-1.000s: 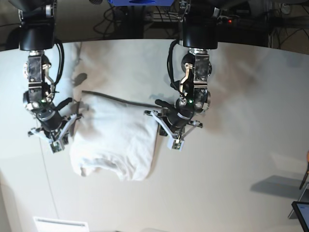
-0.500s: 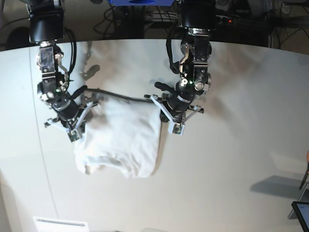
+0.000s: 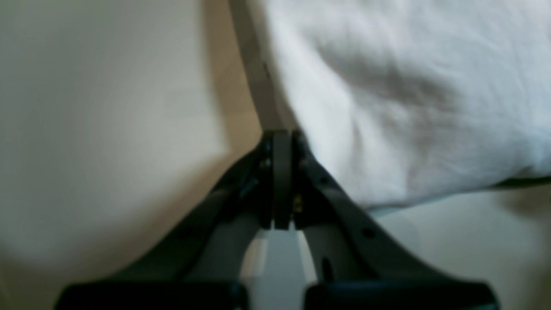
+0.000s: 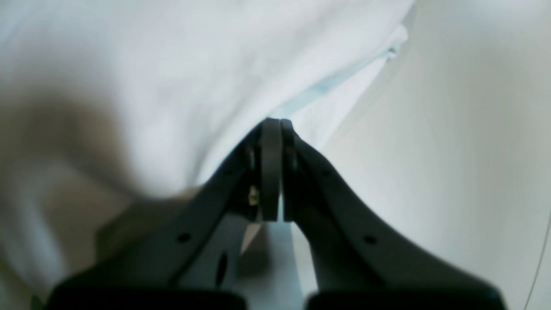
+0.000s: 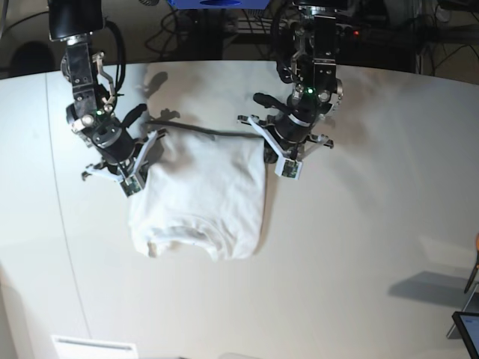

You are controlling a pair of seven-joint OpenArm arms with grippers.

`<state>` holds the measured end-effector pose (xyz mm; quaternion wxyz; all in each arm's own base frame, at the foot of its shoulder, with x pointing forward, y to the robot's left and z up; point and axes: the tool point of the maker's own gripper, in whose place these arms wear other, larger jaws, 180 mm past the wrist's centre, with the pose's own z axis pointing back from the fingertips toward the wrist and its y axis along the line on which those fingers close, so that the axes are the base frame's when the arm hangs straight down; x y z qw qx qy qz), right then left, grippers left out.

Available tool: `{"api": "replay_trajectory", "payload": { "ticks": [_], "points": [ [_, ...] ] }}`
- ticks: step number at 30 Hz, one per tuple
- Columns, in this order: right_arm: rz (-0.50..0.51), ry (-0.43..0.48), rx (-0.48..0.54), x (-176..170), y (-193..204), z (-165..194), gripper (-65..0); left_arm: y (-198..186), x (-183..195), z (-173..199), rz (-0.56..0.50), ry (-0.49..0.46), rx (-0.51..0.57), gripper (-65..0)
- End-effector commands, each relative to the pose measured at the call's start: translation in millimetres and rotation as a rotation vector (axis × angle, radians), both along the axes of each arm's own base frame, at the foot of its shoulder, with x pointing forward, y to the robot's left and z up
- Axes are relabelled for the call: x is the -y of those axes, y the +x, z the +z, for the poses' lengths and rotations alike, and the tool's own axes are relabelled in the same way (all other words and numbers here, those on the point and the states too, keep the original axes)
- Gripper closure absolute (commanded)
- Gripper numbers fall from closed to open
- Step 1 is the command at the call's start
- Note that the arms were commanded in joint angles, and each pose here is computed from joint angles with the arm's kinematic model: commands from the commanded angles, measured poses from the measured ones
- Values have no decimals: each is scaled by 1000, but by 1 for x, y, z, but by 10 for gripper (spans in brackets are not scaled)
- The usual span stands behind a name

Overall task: Fold the T-shirt properly
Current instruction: 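Pinch the folded shirt's edge with both grippers and drag it toward the robot, then press and square the folded shirt's sides with both grippers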

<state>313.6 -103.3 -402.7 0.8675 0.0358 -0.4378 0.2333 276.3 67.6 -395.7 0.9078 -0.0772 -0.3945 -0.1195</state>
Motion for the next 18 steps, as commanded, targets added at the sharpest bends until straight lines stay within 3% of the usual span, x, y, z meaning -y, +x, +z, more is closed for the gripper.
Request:
{"api": "replay_trajectory", "payload": {
  "ticks": [1,8,18],
  "points": [
    [9,15,48,-3,7,14,-3,4,2,13,-5,-14,45,0],
    [9,19,39,-4,-2,12,-3,-15,-7,17,-2,7,45,0],
    [-50,2,48,17,3,13,-3,9,-42,40,82,48,101,0]
  ]
}}
